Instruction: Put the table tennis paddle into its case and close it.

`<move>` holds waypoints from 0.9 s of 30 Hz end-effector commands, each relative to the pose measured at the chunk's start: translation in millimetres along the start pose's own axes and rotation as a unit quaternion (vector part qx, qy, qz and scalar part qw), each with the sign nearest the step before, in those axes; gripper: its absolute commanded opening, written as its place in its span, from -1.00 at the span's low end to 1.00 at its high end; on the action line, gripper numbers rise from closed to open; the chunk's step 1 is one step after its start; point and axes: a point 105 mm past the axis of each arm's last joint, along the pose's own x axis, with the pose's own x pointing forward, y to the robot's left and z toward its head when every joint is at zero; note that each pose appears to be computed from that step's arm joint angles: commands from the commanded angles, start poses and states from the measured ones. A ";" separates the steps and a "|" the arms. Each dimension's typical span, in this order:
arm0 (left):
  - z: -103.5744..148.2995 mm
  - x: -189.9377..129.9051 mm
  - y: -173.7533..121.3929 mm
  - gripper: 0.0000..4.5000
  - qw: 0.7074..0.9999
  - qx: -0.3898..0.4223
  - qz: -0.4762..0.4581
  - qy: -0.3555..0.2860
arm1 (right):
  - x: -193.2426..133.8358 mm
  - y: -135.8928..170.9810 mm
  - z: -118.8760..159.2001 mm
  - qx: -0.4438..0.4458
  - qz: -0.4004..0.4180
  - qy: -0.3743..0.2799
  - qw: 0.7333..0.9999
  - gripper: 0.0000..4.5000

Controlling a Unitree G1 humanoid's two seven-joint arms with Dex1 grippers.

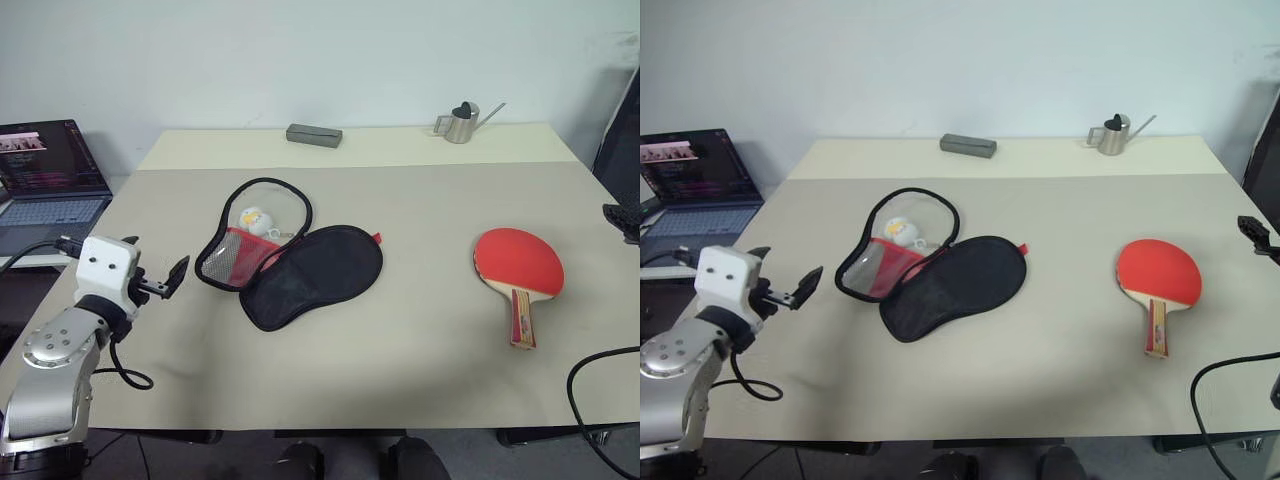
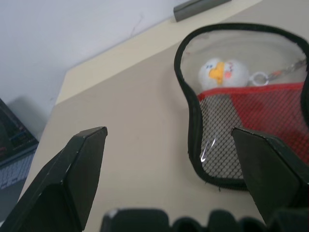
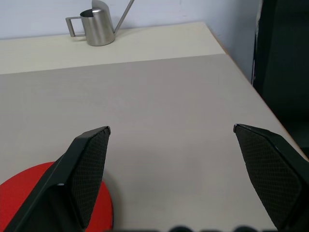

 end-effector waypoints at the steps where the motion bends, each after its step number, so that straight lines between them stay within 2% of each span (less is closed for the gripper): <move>1: 12.9 3.9 7.9 1.00 1.000 0.017 0.011 -0.024 | -6.8 -8.3 18.0 -0.012 -0.008 -0.023 1.000 1.00; 14: 11.4 10.6 9.4 1.00 0.999 0.022 0.000 -0.031 | -8.2 -3.8 20.9 -0.014 0.018 -0.024 0.999 1.00; 21: 11.5 8.0 20.0 1.00 0.999 0.023 -0.002 -0.035 | -3.8 12.4 5.9 -0.004 0.070 -0.006 0.998 1.00; 27: 11.6 13.9 16.0 1.00 0.999 0.032 -0.015 -0.038 | -4.8 19.7 0.1 -0.003 0.102 0.001 0.995 1.00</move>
